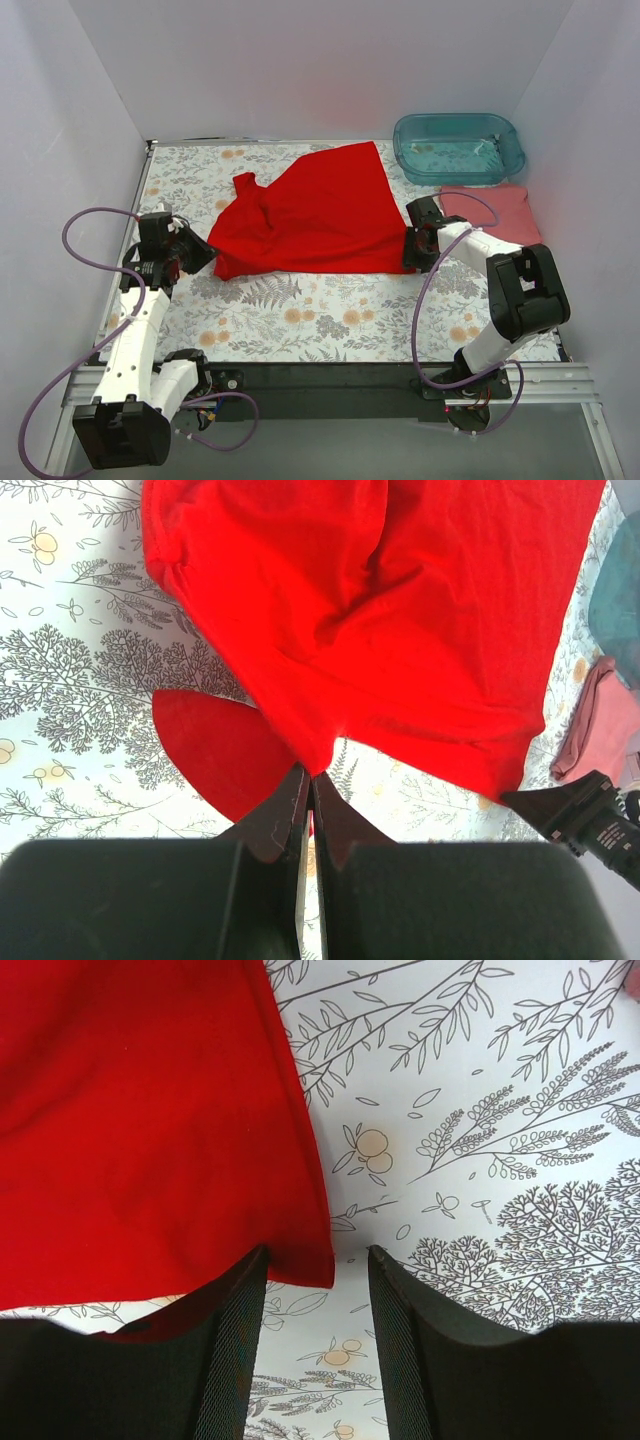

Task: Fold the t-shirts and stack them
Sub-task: Flatten the tshirt out

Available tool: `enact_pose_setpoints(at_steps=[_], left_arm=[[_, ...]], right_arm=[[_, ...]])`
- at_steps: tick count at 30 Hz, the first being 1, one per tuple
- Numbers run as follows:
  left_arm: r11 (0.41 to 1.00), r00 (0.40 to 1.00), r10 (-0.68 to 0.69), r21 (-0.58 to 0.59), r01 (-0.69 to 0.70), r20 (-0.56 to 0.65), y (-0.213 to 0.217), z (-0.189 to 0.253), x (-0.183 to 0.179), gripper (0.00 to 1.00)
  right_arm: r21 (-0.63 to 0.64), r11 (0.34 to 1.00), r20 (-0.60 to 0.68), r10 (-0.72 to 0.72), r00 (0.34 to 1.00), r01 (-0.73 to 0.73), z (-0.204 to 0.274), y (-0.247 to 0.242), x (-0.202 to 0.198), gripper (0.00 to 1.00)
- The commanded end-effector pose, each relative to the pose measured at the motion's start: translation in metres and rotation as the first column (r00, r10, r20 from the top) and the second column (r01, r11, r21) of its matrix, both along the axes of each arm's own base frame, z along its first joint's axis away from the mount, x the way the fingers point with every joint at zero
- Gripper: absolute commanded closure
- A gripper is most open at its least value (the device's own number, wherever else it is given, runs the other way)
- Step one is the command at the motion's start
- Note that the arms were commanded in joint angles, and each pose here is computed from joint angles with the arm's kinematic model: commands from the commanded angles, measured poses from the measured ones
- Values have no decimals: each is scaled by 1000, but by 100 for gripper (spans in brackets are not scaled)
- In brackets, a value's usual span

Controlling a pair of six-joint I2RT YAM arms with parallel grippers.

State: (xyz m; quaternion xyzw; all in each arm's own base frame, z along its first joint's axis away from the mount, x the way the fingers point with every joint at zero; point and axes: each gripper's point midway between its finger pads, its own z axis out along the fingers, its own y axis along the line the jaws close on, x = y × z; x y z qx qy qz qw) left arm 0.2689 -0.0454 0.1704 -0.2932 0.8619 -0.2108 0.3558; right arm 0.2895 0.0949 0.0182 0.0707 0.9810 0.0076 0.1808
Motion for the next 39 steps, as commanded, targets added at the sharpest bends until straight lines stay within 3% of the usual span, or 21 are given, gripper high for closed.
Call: enact_pose_setpoints(at_steps=[1,10,13,14,17,22,27,31,32,36,39], left_arm=[[1000,999,-28,4,27,31,-4,4,-1,100],[1000,999,-21,13,20,40,-2,8,0,100],[1000,999,-12,24,11,40,0,9,0,100],[1000,999,-8,23,7,38,1,9,0,100],[1000,999,-5,9,5,38,-1,8,1,100],[996,997,71,43,-72,37,13,7,16,100],[988,982,127,70,-137,138,26,66,59,100],[965,918,203,87,-246,340,46,179,89,100],[961,897,217,79,-266,386,49,204,89,100],[941,781,256,37,-336,570,59,302,68,100],[928,650,267,-7,-373,712,64,371,26,100]], right_arm=[[-3,999,-14,-36,999,36,-8,3,2,49],[-7,1000,-60,-24,998,24,-15,1,-9,69],[-11,1000,-57,-21,998,20,-15,0,-10,79],[-12,1000,-61,-16,998,15,-15,0,-11,90],[-1,1000,-55,1,998,-1,-14,2,-8,99],[-20,999,39,31,999,-30,11,3,16,99],[-41,996,313,90,946,-81,119,12,83,99],[-51,994,523,112,845,-101,225,14,112,99],[-37,994,608,108,787,-107,270,15,114,99],[-59,992,768,115,630,-108,364,1,94,99],[-82,991,855,122,505,-101,423,-15,62,99]])
